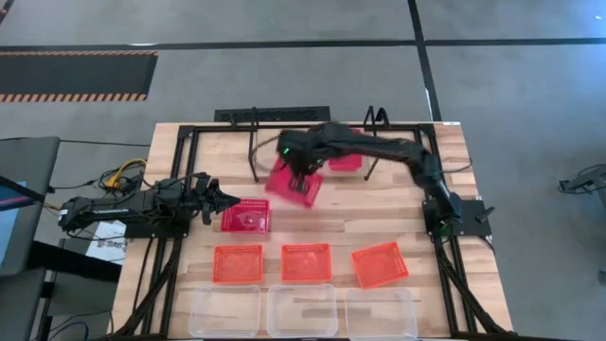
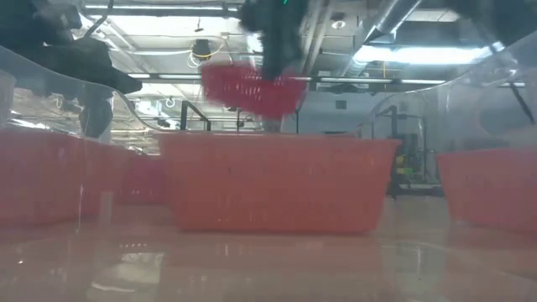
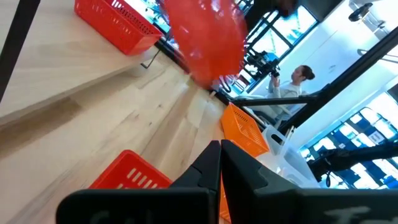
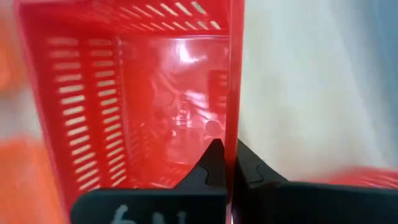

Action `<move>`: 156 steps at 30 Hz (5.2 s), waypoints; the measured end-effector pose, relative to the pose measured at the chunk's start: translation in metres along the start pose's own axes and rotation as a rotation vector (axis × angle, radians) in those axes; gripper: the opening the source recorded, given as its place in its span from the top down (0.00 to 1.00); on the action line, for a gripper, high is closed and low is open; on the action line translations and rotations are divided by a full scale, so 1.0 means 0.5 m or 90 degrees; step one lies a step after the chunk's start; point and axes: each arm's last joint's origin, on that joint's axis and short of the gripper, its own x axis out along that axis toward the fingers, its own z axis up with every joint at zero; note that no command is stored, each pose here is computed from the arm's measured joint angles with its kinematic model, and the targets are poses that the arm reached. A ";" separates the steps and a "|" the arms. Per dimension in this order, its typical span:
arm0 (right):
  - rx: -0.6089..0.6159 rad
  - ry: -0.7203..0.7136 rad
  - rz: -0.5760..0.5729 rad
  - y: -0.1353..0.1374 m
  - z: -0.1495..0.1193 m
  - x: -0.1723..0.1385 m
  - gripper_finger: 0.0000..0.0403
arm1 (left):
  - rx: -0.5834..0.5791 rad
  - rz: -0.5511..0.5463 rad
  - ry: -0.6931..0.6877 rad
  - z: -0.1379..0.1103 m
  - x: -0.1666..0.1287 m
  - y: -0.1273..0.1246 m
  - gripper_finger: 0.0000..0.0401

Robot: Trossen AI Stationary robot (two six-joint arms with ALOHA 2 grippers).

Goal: Stack baskets on shelf by color
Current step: Stack the right red bin on top of the red bin on the shelf

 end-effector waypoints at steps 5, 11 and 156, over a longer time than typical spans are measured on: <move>0.186 -0.133 -0.136 -0.069 -0.018 -0.154 0.99 | 0.000 0.001 0.000 0.000 0.000 0.000 1.00; 0.393 -0.232 -0.209 -0.128 -0.057 -0.263 0.99 | -0.004 0.001 -0.001 0.000 0.000 0.000 1.00; 0.435 -0.002 -0.027 -0.227 -0.156 0.186 1.00 | -0.035 0.025 -0.026 0.003 0.000 0.002 1.00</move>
